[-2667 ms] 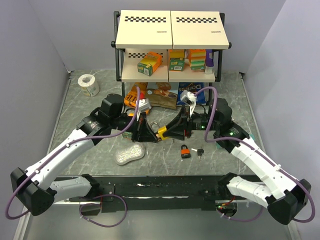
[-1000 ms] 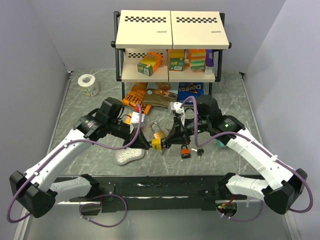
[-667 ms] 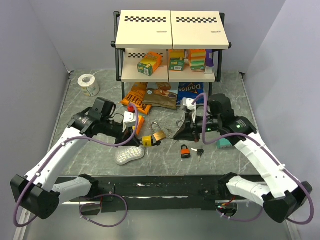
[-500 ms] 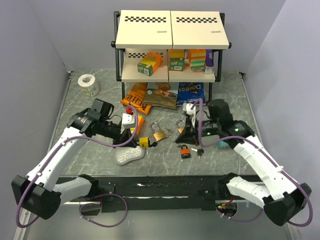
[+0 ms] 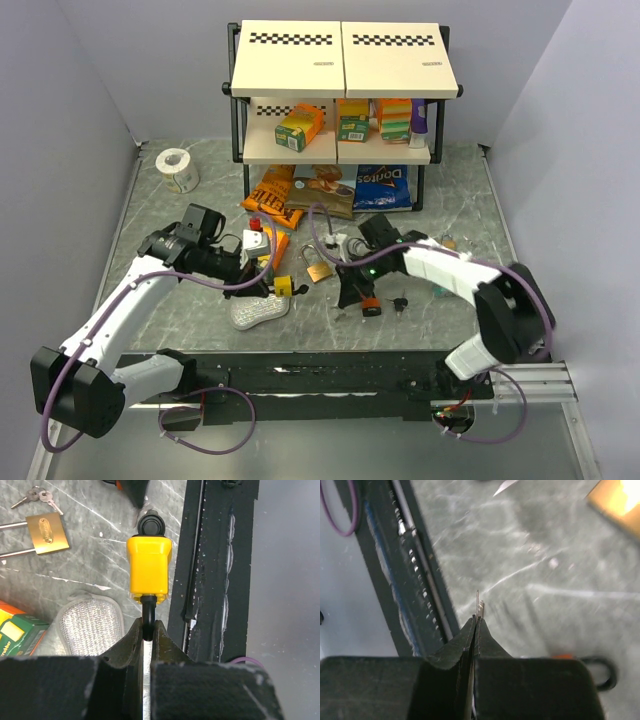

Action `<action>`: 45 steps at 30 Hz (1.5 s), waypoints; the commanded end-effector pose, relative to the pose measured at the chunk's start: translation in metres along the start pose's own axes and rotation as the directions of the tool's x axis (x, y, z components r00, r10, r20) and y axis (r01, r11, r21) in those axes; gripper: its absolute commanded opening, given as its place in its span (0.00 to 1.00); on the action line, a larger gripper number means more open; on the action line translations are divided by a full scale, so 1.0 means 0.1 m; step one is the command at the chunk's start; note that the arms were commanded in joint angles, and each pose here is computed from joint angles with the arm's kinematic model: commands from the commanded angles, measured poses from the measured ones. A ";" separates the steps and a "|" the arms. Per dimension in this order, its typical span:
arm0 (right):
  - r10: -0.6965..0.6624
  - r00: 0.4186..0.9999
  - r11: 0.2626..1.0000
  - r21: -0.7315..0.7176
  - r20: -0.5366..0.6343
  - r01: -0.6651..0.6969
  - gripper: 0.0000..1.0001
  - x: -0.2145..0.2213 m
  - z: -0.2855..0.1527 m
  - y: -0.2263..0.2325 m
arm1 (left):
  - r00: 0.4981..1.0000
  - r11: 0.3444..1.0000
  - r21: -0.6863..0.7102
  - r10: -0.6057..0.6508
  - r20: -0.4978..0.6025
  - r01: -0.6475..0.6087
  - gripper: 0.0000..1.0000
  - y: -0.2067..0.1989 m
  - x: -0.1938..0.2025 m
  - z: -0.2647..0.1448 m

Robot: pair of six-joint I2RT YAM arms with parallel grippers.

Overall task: Lock with the key
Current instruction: Place the key at the center of the board, then adjust the lock.

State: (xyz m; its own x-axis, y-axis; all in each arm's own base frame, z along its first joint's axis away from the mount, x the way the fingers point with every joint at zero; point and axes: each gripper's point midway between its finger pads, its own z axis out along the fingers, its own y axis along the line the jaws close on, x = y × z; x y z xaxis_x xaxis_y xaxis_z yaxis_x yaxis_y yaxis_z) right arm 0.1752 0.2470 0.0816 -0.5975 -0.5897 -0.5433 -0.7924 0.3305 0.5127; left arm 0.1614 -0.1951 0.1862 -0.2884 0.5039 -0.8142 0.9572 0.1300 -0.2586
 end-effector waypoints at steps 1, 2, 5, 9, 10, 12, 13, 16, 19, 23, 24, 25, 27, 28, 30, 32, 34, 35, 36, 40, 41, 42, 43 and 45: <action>0.057 0.998 0.997 -0.041 -0.031 -0.059 0.00 -0.18 0.13 -0.09 | 0.995 0.997 -0.010 0.074 0.067 -0.074 0.01 0.00 -0.18 -0.03; 0.075 0.997 0.996 -0.051 -0.034 -0.076 0.00 -0.20 0.15 -0.09 | 0.995 0.997 -0.012 0.082 0.065 -0.081 0.01 0.00 -0.18 -0.04; 0.118 0.992 0.991 -0.053 -0.049 -0.121 0.00 -0.21 0.22 -0.15 | 0.994 0.996 -0.011 0.086 0.061 -0.086 0.01 0.00 -0.17 -0.04; 0.150 0.986 0.988 -0.024 -0.074 -0.152 0.00 -0.23 0.29 -0.26 | 0.994 0.996 -0.010 0.091 0.054 -0.091 0.01 0.01 -0.17 -0.04; 0.157 0.985 0.987 -0.020 -0.075 -0.159 0.00 -0.23 0.29 -0.28 | 0.994 0.996 -0.008 0.093 0.053 -0.093 0.01 0.01 -0.17 -0.04; 0.176 0.981 0.984 -0.013 -0.087 -0.177 0.00 -0.21 0.30 -0.31 | 0.994 0.996 -0.004 0.094 0.053 -0.094 0.01 0.00 -0.18 -0.05; 0.177 0.980 0.984 -0.012 -0.091 -0.179 0.00 -0.20 0.31 -0.32 | 0.994 0.995 -0.004 0.098 0.053 -0.098 0.01 0.00 -0.18 -0.05; 0.193 0.975 0.980 -0.019 -0.111 -0.196 0.16 -0.15 0.31 -0.30 | 0.993 0.994 0.006 0.108 0.048 -0.108 0.01 0.00 -0.17 -0.05; 0.181 0.978 0.983 -0.022 -0.106 -0.185 0.31 -0.11 0.27 -0.25 | 0.993 0.993 0.018 0.112 0.042 -0.113 0.01 -0.02 -0.17 -0.05; 0.072 0.997 0.997 -0.034 -0.015 -0.073 0.45 -0.32 0.05 -0.08 | 0.994 0.994 0.032 0.101 0.050 -0.102 0.01 -0.03 -0.22 -0.06; 0.034 0.999 0.999 -0.036 0.015 -0.034 0.49 -0.38 -0.01 -0.03 | 0.994 0.994 0.048 0.100 0.054 -0.102 0.01 -0.06 -0.24 -0.07; -0.011 0.999 0.999 -0.047 0.052 0.014 0.50 -0.45 -0.08 0.05 | 0.992 0.990 0.080 0.112 0.063 -0.117 0.01 -0.13 -0.27 -0.08; -0.197 0.966 0.979 -0.027 0.168 0.204 0.55 -0.63 -0.32 0.27 | 0.991 0.987 0.115 0.107 0.077 -0.116 0.01 -0.18 -0.29 -0.08; -0.269 0.939 0.961 -0.010 0.212 0.278 0.57 -0.70 -0.40 0.35 | 0.990 0.984 0.127 0.112 0.086 -0.122 0.01 -0.22 -0.33 -0.09; -0.468 0.829 0.879 0.062 0.306 0.473 0.62 -0.80 -0.64 0.56 | 0.987 0.980 0.152 0.114 0.113 -0.130 0.01 -0.27 -0.39 -0.09; -0.603 0.720 0.789 0.120 0.343 0.603 0.67 -0.84 -0.79 0.75 | 0.983 0.975 0.160 0.134 0.127 -0.154 0.01 -0.31 -0.44 -0.09; -0.687 0.645 0.713 0.137 0.333 0.688 0.69 -0.84 -0.81 0.90 | 0.978 0.967 0.176 0.160 0.136 -0.182 0.01 -0.38 -0.47 -0.07; -0.721 0.610 0.678 0.154 0.330 0.718 0.70 -0.86 -0.85 0.98 | 0.973 0.964 0.175 0.177 0.145 -0.202 0.01 -0.40 -0.50 -0.07; -0.741 0.590 0.656 0.156 0.321 0.738 0.71 -0.84 -0.85 1.02 | 0.972 0.960 0.188 0.183 0.148 -0.209 0.01 -0.44 -0.52 -0.05; -0.860 0.426 0.489 0.214 0.282 0.846 0.89 -0.82 -0.80 1.21 | 0.960 0.927 0.263 0.233 0.154 -0.267 0.01 -0.68 -0.59 0.03; -0.872 0.400 0.464 0.219 0.282 0.858 0.94 -0.80 -0.78 1.26 | 0.959 0.922 0.276 0.238 0.151 -0.272 0.01 -0.71 -0.59 0.04; -0.880 0.380 0.446 0.218 0.286 0.868 0.99 -0.79 -0.79 1.30 | 0.959 0.917 0.291 0.237 0.154 -0.273 0.01 -0.75 -0.59 0.05; -0.890 0.358 0.423 0.220 0.282 0.879 0.99 -0.78 -0.79 1.32 | 0.958 0.908 0.311 0.243 0.154 -0.280 0.01 -0.80 -0.60 0.07; -0.905 0.318 0.384 0.216 0.284 0.898 0.99 -0.76 -0.79 1.40 | 0.957 0.902 0.326 0.246 0.156 -0.285 0.01 -0.84 -0.62 0.09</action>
State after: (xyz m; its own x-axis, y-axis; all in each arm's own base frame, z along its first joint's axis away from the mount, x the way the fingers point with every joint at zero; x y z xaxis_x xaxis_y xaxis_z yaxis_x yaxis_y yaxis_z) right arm 0.1231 0.2775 0.2324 0.3290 -0.3400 -0.8810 -0.9404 -0.2029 -0.2729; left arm 0.1125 -0.2318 0.2213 -0.1169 0.4833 -0.8676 0.9523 -0.1935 -0.2361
